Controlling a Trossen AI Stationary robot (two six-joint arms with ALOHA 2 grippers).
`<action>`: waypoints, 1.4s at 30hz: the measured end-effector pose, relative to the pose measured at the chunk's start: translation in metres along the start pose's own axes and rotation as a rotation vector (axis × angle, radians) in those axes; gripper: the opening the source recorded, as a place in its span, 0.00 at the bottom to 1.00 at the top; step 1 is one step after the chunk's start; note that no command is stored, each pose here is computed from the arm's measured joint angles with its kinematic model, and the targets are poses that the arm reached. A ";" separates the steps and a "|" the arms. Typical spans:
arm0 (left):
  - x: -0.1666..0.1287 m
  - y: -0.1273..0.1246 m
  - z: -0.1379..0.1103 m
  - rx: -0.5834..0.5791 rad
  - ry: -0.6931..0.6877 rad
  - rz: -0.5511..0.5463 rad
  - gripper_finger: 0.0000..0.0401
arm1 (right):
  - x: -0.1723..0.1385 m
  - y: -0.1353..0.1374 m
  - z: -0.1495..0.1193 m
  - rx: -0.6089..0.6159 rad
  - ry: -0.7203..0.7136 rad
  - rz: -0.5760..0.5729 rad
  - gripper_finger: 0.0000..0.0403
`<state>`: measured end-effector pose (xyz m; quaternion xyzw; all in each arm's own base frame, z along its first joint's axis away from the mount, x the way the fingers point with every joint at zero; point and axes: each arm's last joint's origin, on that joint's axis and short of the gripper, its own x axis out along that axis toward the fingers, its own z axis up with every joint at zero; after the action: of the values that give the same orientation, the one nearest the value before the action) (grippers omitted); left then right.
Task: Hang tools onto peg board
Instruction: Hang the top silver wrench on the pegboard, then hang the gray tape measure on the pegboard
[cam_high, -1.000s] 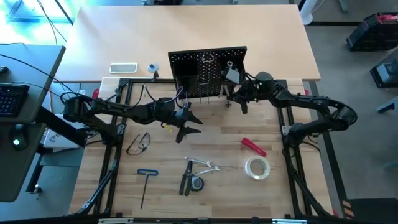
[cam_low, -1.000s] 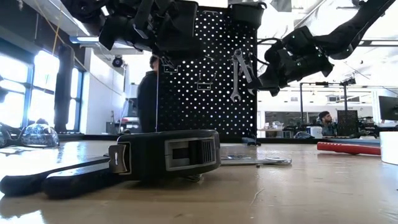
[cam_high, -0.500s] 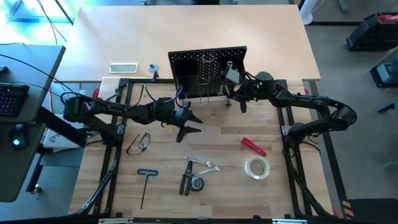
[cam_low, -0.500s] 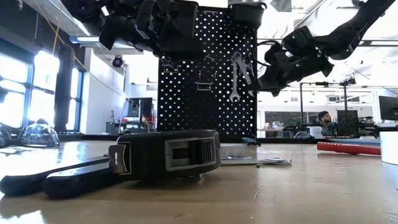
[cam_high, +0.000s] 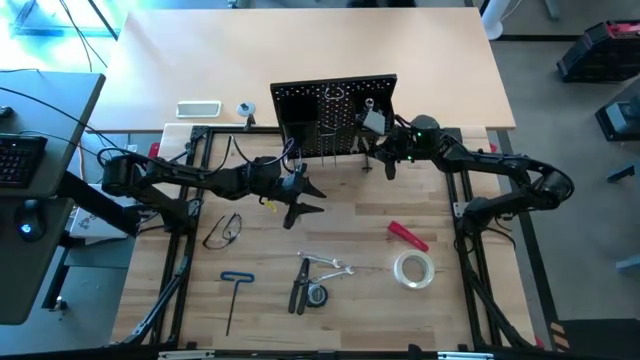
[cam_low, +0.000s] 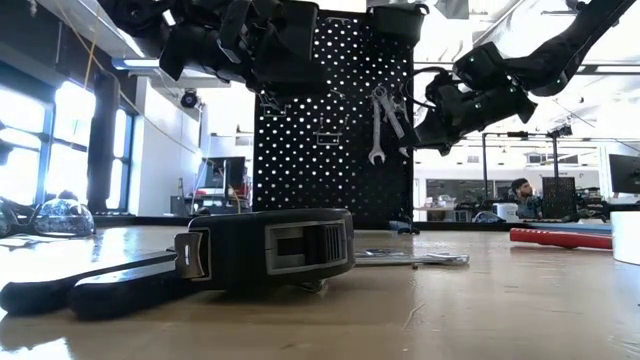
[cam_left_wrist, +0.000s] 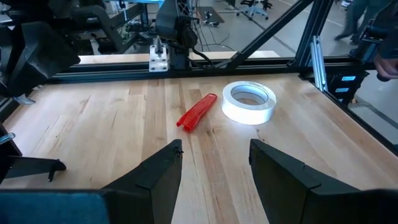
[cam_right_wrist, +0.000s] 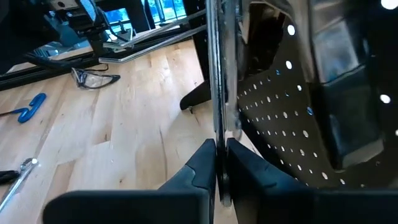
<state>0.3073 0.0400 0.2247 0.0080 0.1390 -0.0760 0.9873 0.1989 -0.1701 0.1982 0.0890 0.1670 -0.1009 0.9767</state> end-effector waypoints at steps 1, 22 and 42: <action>0.000 0.000 0.000 0.000 0.000 0.000 0.45 | 0.000 0.000 0.000 0.005 0.000 -0.006 0.07; 0.000 0.000 -0.001 -0.005 0.009 0.004 0.45 | 0.000 0.000 -0.002 0.068 0.023 -0.019 0.26; 0.000 0.000 -0.001 -0.002 0.009 0.006 0.45 | 0.011 0.028 -0.015 0.167 0.174 0.092 0.26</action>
<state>0.3071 0.0399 0.2239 0.0075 0.1434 -0.0729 0.9870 0.2112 -0.1416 0.1843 0.1862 0.2380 -0.0615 0.9512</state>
